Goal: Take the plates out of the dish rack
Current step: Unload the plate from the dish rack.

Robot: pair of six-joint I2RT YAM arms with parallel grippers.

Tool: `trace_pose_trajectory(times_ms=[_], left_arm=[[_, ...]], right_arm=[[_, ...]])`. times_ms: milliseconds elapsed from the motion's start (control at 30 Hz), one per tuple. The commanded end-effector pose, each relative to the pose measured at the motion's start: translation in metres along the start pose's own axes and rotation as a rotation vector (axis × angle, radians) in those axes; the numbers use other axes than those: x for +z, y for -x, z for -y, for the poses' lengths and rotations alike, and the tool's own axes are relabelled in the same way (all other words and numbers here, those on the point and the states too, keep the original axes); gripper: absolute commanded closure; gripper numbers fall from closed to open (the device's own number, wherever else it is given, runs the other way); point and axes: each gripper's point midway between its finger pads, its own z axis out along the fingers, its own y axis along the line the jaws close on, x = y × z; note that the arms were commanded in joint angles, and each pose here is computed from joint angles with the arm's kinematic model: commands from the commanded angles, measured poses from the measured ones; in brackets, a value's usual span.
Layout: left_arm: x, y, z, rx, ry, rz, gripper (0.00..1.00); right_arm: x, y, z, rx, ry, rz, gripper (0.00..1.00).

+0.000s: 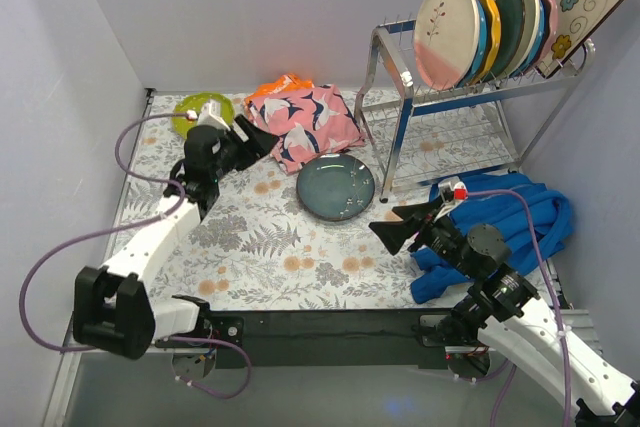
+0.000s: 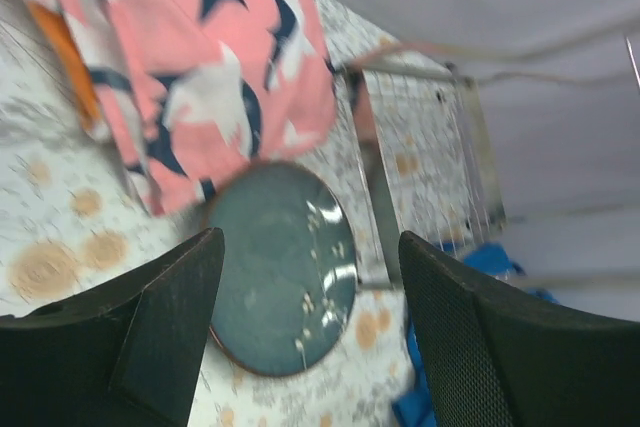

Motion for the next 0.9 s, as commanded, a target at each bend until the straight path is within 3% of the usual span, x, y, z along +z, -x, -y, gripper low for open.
trace_pose_trajectory(times_ms=[0, 233, 300, 333, 500, 667, 867], left_arm=[[-0.038, -0.043, 0.018, 0.018, -0.167, -0.014, 0.3], [-0.066, -0.109, 0.045, 0.068, -0.322, -0.139, 0.3], [-0.073, -0.131, 0.059, 0.099, -0.371, -0.195, 0.3], [-0.075, -0.137, 0.063, 0.108, -0.386, -0.208, 0.3], [-0.093, -0.171, 0.072, 0.171, -0.469, -0.24, 0.3], [-0.097, -0.179, 0.062, 0.208, -0.481, -0.227, 0.3], [-0.096, -0.166, 0.053, 0.277, -0.443, -0.135, 0.31]], right_arm=[[-0.003, 0.034, -0.009, -0.048, -0.004, 0.083, 0.03], [-0.004, 0.062, -0.022, -0.056, -0.003, 0.111, 0.05], [-0.002, 0.087, -0.018, -0.089, -0.072, 0.155, 0.05], [-0.003, 0.084, -0.012, -0.092, -0.111, 0.119, 0.05], [-0.007, 0.127, -0.027, -0.146, -0.124, 0.182, 0.05], [-0.01, 0.174, -0.036, -0.27, -0.168, 0.248, 0.06], [-0.003, 0.251, -0.026, -0.393, -0.408, 0.296, 0.08]])
